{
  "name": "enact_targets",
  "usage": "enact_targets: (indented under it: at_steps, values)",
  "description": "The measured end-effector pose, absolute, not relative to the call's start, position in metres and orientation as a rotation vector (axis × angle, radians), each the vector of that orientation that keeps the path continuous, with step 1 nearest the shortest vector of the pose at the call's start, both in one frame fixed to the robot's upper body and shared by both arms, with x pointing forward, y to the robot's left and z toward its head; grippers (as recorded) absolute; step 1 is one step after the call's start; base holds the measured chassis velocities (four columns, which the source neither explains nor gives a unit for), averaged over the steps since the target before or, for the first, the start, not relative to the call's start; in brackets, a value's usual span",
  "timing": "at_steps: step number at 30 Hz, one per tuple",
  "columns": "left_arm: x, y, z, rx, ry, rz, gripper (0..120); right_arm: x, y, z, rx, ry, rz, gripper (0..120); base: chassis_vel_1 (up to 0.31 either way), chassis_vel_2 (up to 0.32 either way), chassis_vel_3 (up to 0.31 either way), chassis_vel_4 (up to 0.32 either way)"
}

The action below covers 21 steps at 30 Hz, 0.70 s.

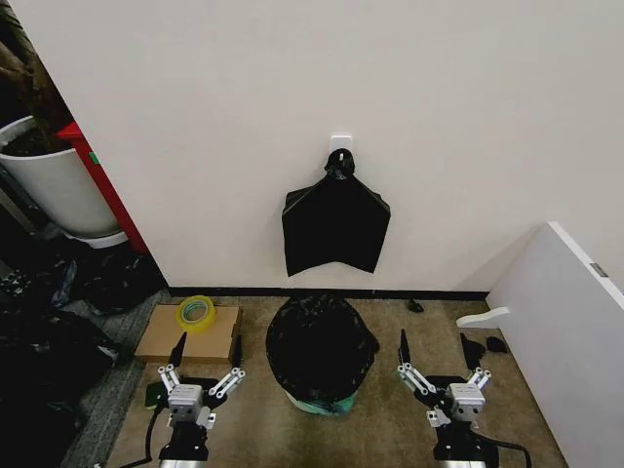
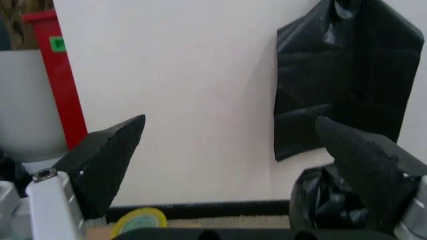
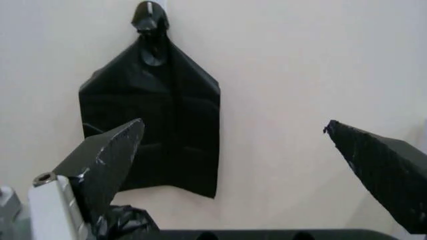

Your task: Place the garbage bag over the trash bin.

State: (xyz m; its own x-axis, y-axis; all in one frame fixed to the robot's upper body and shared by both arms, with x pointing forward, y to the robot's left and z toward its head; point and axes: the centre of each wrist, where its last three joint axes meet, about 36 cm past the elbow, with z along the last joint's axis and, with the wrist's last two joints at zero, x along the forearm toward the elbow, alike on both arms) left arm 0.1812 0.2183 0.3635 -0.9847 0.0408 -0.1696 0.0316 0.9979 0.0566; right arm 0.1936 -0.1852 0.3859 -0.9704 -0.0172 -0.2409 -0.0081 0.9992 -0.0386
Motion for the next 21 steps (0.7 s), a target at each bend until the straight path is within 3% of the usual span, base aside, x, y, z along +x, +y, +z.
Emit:
enact_targets:
  at_steps: [21]
  values:
    - [0.182, 0.216, 0.371, 0.072, 2.94, 0.127, 100, 0.203, -0.166, 0.385, -0.043, 2.911, -0.053, 100, 0.0, 0.0, 0.0, 0.0]
